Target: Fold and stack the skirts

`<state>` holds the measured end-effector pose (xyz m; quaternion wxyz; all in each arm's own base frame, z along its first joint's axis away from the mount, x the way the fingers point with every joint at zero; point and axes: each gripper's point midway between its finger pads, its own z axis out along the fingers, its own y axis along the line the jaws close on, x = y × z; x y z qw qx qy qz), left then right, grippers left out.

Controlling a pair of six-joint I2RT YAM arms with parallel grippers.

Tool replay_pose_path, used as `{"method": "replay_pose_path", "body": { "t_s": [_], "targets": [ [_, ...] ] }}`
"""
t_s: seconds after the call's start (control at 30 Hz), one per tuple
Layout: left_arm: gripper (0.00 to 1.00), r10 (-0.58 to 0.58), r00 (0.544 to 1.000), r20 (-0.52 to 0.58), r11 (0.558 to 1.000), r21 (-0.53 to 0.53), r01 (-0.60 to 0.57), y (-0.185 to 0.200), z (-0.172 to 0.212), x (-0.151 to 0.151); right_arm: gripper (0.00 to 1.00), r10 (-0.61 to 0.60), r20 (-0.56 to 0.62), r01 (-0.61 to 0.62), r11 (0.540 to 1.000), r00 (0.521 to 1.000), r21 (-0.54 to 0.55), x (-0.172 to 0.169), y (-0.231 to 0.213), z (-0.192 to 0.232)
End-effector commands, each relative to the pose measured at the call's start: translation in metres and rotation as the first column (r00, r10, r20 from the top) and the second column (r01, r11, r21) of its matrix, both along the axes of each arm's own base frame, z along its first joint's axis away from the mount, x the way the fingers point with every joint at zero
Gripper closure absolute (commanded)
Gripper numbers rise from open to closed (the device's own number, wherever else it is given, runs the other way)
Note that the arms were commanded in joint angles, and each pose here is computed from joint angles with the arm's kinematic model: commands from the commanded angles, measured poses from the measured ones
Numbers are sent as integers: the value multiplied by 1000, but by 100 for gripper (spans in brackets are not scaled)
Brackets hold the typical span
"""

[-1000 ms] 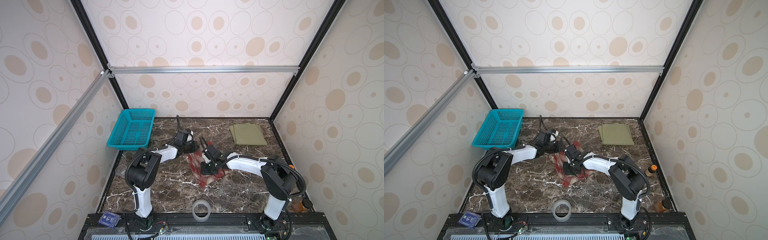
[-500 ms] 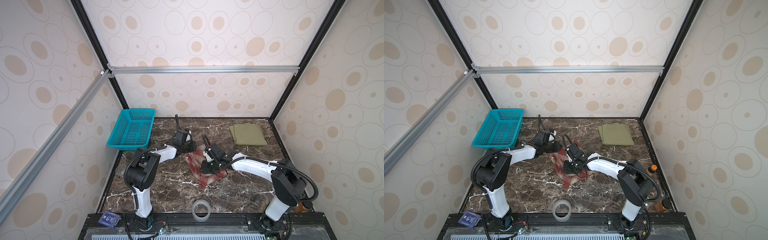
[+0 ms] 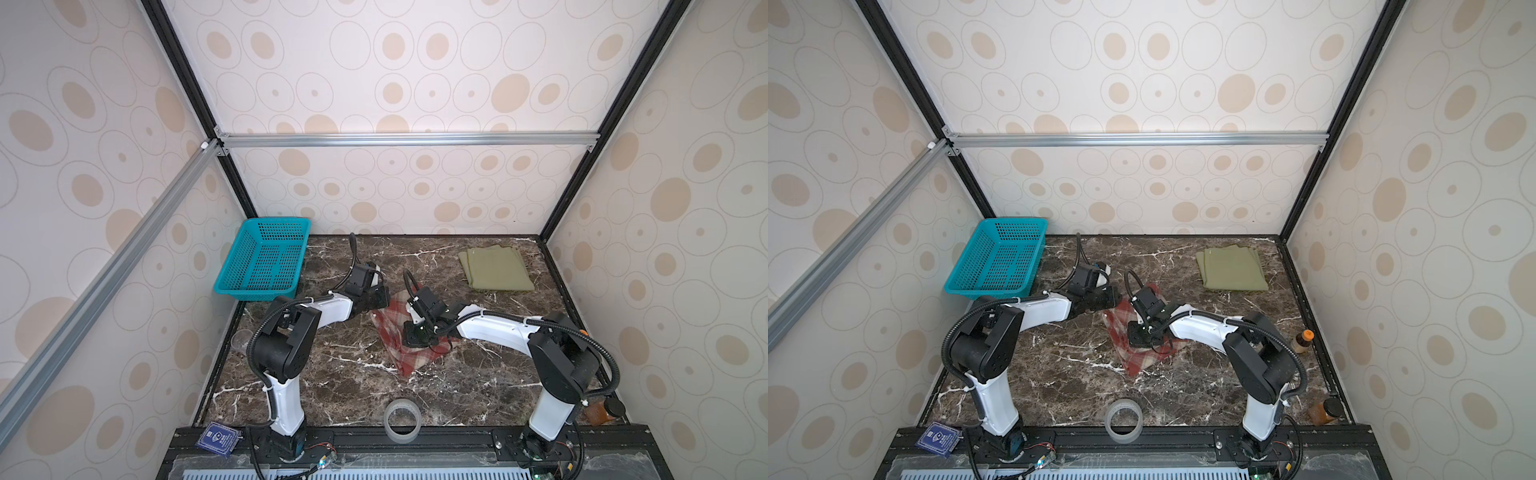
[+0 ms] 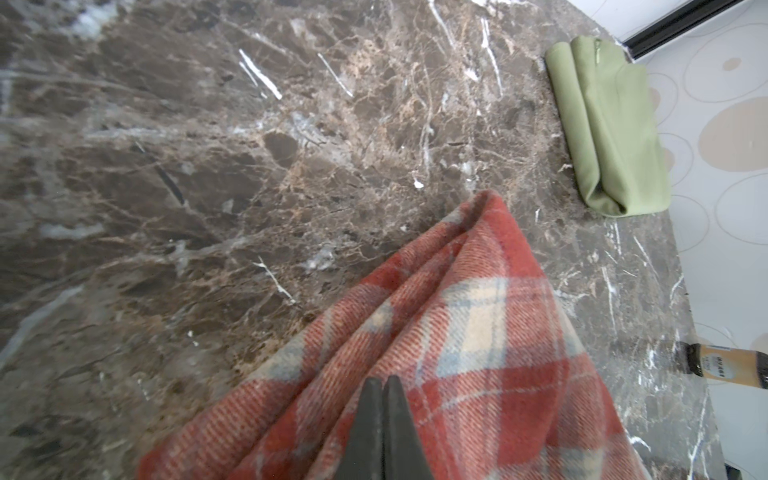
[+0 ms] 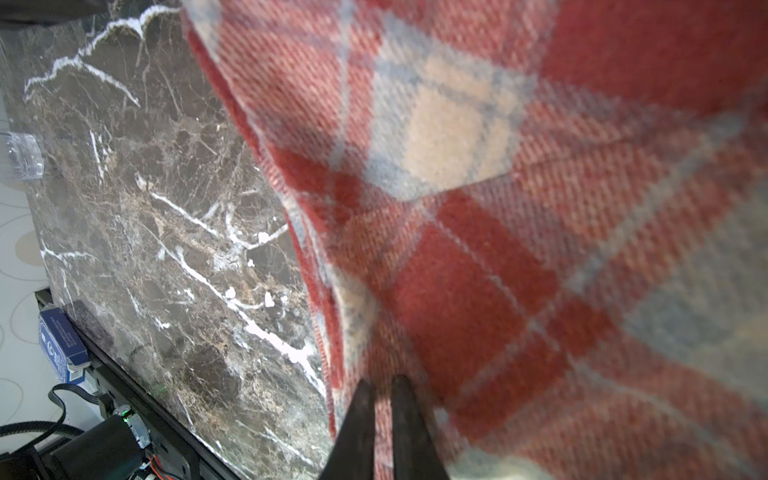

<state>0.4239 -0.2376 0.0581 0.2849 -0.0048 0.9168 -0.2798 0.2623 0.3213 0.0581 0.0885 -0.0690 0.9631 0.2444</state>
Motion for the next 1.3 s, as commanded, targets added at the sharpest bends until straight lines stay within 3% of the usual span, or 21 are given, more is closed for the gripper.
{"method": "replay_pose_path", "body": {
  "t_s": [0.0, 0.33, 0.53, 0.7, 0.87, 1.07, 1.27],
  "targets": [
    [100, 20, 1000, -22, 999, 41, -19, 8, -17, 4, 89, 41, -27, -42, 998, 999, -35, -12, -1, -12],
    [100, 44, 997, -57, 997, 72, -40, 12, -44, 6, 94, 53, -63, -60, 991, 997, -118, -24, -3, -41],
    [100, 36, 999, -28, 997, 75, -34, 8, -40, 23, 97, 19, -56, -23, 996, 998, -82, -14, 16, -47],
    [100, 62, 997, 37, 996, 54, -64, 14, -8, 48, 99, -6, -4, 6, 1000, 1000, -3, 10, 48, -30],
    [100, 60, 991, 120, 998, 15, -63, 16, 46, 58, 99, -30, 56, 28, 999, 998, 38, 22, 51, 10],
    [98, 58, 981, 185, 997, -66, -47, 14, 100, 45, 99, -41, 119, 31, 996, 992, 82, 31, 32, 58],
    [98, 80, 983, 166, 992, -114, -62, 21, 109, 15, 99, -95, 171, 80, 992, 981, 94, 62, -6, 78]
  ]
}}
